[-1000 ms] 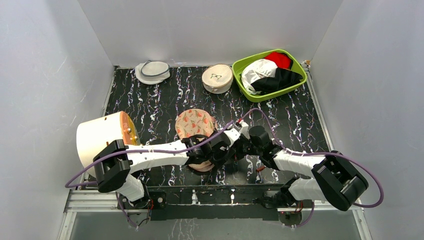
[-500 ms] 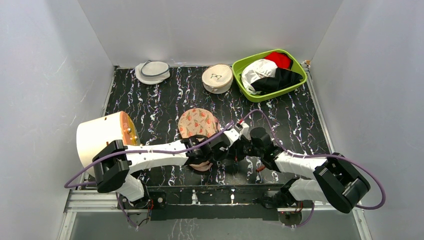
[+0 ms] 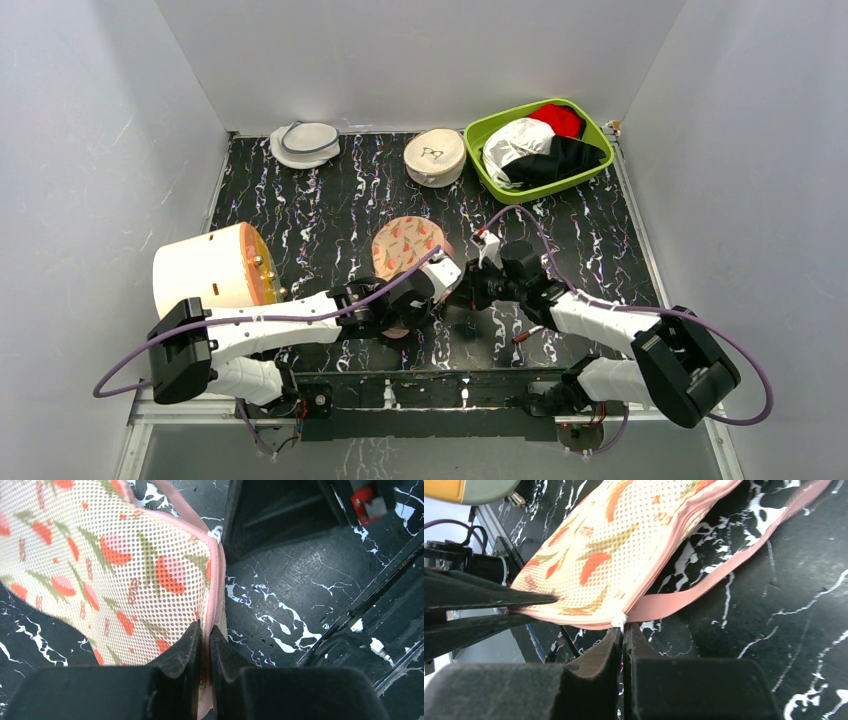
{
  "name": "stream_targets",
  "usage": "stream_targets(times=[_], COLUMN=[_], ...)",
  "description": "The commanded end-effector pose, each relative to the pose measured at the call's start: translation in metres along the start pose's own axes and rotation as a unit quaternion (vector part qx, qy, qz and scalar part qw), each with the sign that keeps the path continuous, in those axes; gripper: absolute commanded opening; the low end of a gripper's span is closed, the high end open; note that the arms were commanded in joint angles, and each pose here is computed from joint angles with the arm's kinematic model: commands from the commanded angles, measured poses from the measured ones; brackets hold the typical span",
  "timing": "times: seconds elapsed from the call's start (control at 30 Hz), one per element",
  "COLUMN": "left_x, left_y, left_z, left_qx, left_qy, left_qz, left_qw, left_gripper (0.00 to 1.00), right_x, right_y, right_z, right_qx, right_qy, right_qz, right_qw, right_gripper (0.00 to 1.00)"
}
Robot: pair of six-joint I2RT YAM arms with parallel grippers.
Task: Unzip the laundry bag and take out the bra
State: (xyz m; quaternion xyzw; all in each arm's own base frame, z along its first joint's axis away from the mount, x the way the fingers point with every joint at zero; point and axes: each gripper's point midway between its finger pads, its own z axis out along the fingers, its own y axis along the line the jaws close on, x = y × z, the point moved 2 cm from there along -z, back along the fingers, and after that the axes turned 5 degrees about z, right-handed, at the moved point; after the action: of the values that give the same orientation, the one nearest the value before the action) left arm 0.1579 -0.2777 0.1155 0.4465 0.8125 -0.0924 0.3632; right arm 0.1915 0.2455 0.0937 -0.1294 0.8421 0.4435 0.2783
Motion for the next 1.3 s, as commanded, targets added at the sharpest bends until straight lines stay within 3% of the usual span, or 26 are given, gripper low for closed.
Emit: stream_targets(times=[0.0, 0.23, 0.43, 0.57, 0.77, 0.97, 1.07, 1.27], left_x=[0.009, 0.016, 0.010, 0.003, -0.013, -0.016, -0.012, -0.014], left_y=[0.005, 0.003, 0.000, -0.004, -0.010, -0.011, -0.004, 0.018], left_z=[-0.010, -0.008, -0.007, 0.000, 0.005, 0.013, 0.020, 0.020], left_qx=[-0.002, 0.002, 0.013, 0.018, 0.024, 0.022, -0.007, -0.083], left_qy=[0.006, 0.017, 0.016, 0.022, 0.027, 0.025, 0.049, 0.059], left_qz=[0.008, 0.012, 0.015, 0.015, 0.010, 0.007, 0.018, 0.016], left_qw=[1.000, 1.000, 1.000, 0.999, 0.999, 0.999, 0.999, 0.995], left_gripper=[0.00, 0.00, 0.02, 0.18, 0.54, 0.78, 0.76, 0.55], right_x=[-0.028, -0.046, -0.039, -0.030, -0.024, -0.023, -0.023, -0.011], right_y=[-0.028, -0.049, -0.033, -0.017, 0.000, 0.013, 0.017, 0.014], right_z=[-0.003, 0.004, 0.006, 0.003, 0.002, -0.001, -0.003, -0.007], right_qx=[0.044, 0.054, -0.001, -0.034, -0.060, -0.079, -0.085, -0.080], right_qy=[-0.025, -0.013, -0.014, -0.025, -0.032, -0.053, -0.055, -0.050], right_qz=[-0.007, 0.007, 0.030, 0.041, 0.039, 0.036, 0.036, 0.042], right_qw=[0.999, 0.998, 0.999, 0.998, 0.997, 0.995, 0.994, 0.995], right_gripper=[0.00, 0.00, 0.00, 0.00, 0.00, 0.00, 0.00, 0.00])
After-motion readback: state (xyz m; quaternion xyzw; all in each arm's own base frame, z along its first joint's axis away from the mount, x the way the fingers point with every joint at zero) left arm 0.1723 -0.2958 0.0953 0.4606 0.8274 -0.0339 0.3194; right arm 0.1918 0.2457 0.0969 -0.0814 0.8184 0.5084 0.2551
